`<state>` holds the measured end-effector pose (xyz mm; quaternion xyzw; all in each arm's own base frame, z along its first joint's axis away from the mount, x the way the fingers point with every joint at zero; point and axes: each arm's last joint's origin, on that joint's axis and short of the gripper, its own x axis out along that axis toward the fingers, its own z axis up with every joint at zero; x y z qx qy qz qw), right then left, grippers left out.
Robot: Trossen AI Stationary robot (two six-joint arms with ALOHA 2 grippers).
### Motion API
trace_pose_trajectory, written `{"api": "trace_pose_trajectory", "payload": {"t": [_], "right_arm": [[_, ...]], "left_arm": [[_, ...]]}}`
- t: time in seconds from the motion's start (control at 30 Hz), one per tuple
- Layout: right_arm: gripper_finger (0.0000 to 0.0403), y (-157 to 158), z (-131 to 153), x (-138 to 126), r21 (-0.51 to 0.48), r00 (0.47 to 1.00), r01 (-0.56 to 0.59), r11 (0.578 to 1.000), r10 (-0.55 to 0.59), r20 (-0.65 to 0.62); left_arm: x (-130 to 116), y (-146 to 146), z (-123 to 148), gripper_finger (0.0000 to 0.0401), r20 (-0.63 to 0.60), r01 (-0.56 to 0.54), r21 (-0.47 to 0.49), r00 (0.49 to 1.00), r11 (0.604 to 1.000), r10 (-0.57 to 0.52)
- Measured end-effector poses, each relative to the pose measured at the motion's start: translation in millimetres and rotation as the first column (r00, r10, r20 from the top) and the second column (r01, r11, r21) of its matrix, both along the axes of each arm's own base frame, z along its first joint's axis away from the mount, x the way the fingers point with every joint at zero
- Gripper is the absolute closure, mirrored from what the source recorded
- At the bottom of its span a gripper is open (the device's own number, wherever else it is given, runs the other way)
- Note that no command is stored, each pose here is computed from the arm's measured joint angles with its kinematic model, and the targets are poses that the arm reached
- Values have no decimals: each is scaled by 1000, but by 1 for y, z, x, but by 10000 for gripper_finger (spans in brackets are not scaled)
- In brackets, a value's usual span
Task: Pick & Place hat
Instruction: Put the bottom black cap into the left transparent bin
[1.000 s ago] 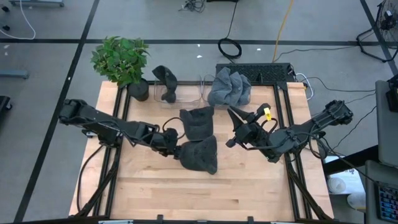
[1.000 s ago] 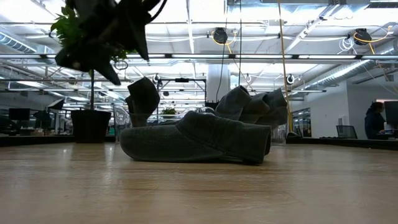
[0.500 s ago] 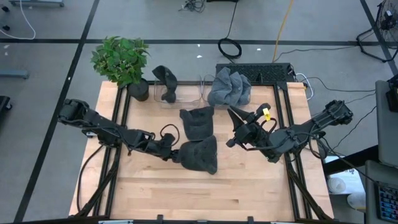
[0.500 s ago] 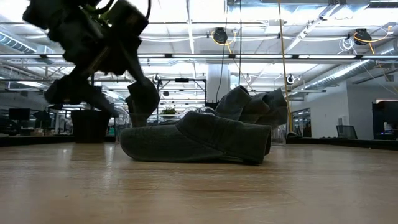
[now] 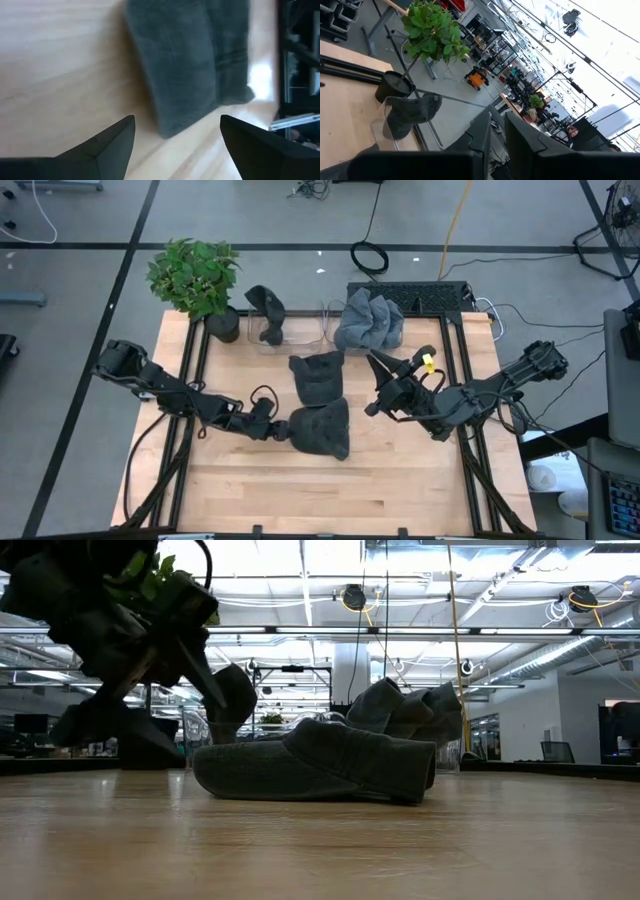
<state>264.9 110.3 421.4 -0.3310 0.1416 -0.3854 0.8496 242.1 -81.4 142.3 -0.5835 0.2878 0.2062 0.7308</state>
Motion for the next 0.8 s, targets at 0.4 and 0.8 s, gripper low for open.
{"api": "trace_pose_trajectory", "payload": {"t": [0.4, 0.8], "right_arm": [[360, 0, 0, 0, -5, 1000, 0, 1000, 0, -5], [360, 0, 0, 0, -21, 1000, 2, 1000, -3, -23]], "left_arm": [[15, -2, -19, 111, 36, -10, -21, 999, 1000, 10], [26, -2, -32, 169, 88, 16, -50, 996, 999, -12]]}}
